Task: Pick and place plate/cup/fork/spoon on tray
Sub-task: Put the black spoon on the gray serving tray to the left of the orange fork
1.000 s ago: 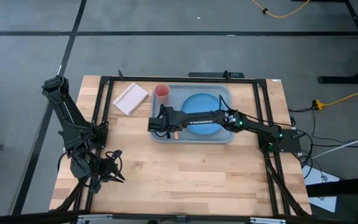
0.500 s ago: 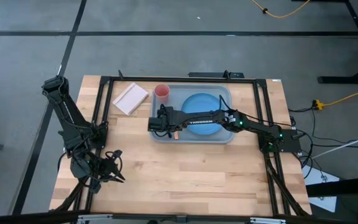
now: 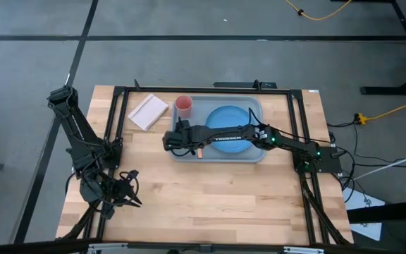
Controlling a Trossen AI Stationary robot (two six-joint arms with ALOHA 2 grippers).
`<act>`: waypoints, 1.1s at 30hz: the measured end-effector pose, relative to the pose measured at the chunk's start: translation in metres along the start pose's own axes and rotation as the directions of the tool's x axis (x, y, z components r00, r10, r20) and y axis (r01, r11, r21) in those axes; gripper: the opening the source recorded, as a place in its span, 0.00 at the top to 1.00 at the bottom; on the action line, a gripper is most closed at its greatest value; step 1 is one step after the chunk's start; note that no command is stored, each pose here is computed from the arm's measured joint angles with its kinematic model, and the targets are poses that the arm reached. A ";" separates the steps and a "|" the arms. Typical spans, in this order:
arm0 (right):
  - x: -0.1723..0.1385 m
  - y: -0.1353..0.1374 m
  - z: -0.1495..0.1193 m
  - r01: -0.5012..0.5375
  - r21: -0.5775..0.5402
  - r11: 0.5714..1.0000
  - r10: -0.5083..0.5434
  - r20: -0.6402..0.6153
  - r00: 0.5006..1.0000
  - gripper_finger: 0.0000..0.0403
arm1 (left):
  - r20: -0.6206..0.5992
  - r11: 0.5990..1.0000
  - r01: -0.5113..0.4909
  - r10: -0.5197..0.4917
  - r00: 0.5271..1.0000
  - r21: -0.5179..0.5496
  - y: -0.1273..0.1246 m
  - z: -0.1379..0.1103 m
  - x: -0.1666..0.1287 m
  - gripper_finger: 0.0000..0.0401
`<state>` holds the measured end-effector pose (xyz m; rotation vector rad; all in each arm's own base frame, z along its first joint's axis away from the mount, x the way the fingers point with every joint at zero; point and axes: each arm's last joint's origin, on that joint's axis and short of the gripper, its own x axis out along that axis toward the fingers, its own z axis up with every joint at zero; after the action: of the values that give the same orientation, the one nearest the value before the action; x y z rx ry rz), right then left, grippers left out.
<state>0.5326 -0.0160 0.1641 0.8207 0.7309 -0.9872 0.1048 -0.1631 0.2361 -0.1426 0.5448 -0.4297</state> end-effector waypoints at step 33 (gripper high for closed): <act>0.031 -0.002 0.022 -0.125 -0.051 0.991 0.121 -0.067 0.990 1.00 | 0.004 1.000 -0.003 0.003 1.000 0.000 0.000 0.000 0.000 0.91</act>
<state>0.5462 -0.0484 0.1488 0.8424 0.7497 -0.8305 0.1049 -0.1631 0.2363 -0.1424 0.5411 -0.4263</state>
